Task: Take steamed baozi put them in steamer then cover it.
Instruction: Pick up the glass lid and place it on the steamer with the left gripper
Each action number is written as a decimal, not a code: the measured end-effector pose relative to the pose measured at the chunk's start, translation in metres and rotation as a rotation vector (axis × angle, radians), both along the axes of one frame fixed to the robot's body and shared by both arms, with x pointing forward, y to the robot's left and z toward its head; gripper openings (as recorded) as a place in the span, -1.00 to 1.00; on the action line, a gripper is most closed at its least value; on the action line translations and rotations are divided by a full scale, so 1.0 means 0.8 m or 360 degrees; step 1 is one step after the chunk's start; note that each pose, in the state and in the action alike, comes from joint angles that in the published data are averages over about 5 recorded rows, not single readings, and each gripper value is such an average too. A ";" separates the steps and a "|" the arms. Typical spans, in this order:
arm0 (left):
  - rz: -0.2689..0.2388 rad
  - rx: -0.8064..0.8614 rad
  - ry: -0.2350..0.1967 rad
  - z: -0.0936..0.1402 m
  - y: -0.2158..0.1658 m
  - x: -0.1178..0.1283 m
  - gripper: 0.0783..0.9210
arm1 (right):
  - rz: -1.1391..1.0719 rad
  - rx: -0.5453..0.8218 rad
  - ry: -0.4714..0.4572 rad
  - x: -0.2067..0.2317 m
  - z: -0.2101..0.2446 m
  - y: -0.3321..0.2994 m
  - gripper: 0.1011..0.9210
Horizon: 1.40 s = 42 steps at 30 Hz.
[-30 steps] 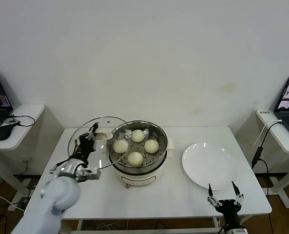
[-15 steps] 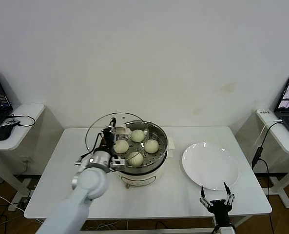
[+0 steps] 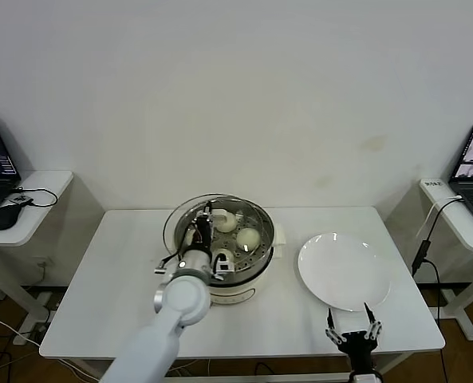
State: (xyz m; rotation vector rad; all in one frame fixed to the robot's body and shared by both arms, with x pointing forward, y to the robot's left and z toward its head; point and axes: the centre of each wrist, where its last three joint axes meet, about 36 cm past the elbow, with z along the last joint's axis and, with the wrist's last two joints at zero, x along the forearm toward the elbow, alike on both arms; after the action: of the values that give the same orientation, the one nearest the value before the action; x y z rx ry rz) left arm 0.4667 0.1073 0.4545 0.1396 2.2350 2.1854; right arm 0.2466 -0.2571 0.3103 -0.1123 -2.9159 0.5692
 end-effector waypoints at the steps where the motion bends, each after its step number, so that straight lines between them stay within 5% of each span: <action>1: 0.0000 -0.0001 0.0002 -0.001 -0.004 0.000 -0.85 | 0.0001 -0.0001 0.0003 0.000 -0.001 0.000 0.76; 42: 0.0026 0.0015 0.0042 -0.025 -0.036 0.017 -0.85 | 0.0032 0.0006 0.0048 -0.008 -0.016 0.013 0.76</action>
State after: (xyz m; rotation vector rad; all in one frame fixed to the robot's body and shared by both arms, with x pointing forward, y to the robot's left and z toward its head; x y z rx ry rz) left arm 0.4802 0.0781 0.4347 0.1514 2.2475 2.2158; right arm 0.2406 -0.2465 0.2975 -0.0733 -2.8917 0.5633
